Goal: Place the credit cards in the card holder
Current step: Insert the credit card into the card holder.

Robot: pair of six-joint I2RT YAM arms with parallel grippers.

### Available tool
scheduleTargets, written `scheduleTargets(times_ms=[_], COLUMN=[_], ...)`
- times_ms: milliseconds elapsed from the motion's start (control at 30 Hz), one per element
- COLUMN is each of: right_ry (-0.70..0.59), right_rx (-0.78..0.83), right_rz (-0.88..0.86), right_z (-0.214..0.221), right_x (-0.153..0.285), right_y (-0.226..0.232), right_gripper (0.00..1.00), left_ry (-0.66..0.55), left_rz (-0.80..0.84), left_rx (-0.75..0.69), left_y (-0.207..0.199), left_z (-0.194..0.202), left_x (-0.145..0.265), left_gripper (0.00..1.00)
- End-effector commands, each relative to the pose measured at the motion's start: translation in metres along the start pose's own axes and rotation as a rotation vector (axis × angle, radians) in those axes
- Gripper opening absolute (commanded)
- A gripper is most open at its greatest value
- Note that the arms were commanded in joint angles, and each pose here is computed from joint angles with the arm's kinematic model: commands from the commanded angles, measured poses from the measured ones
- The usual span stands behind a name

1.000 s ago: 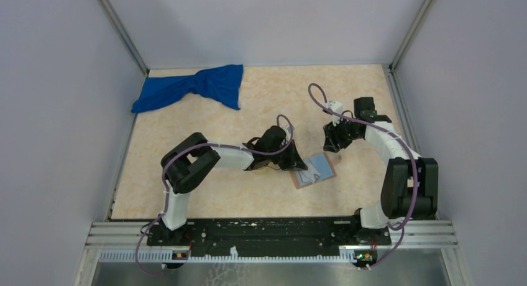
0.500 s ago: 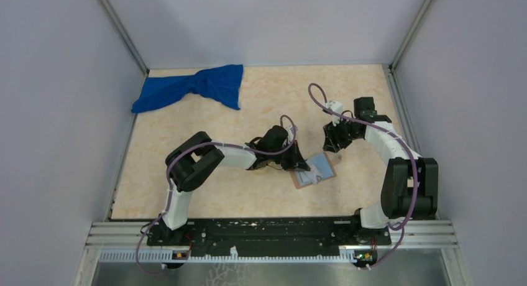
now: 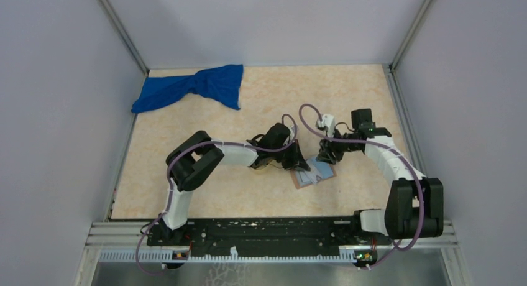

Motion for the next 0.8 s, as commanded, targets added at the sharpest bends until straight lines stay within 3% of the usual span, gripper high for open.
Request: scheduleTargets(times_ms=[0,267,467,767], right_ry=[-0.062,-0.048,-0.044,0.001], right_rx=[0.298,0.411,0.543,0.486], right_rz=[-0.18,-0.204,-0.114,-0.056], right_z=[0.007,0.012,0.009,0.01], right_x=[-0.009,-0.02,-0.021,-0.024], right_y=[0.033,0.043,0.036,0.019], right_gripper=[0.41,0.39,0.46,0.42], left_ry=[0.064,0.091,0.136,0.177], left_rz=[-0.1,-0.081,-0.095,-0.147], left_rx=[0.022,0.029,0.057,0.1], left_y=[0.031,0.03,0.036,0.046], left_z=[0.015,0.015,0.021,0.026], left_x=[-0.006,-0.01,-0.007,-0.001], left_gripper=[0.0,0.0,0.0,0.0])
Point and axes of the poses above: each gripper's point midway between its finger pads, its own x axis back along the fingers, its own y axis along the line the jaws close on, z = x × y, the point moved 1 cm from there along x, back along the fingers, and after that the axes turned 1 degree about -x, right-handed, at the moved point
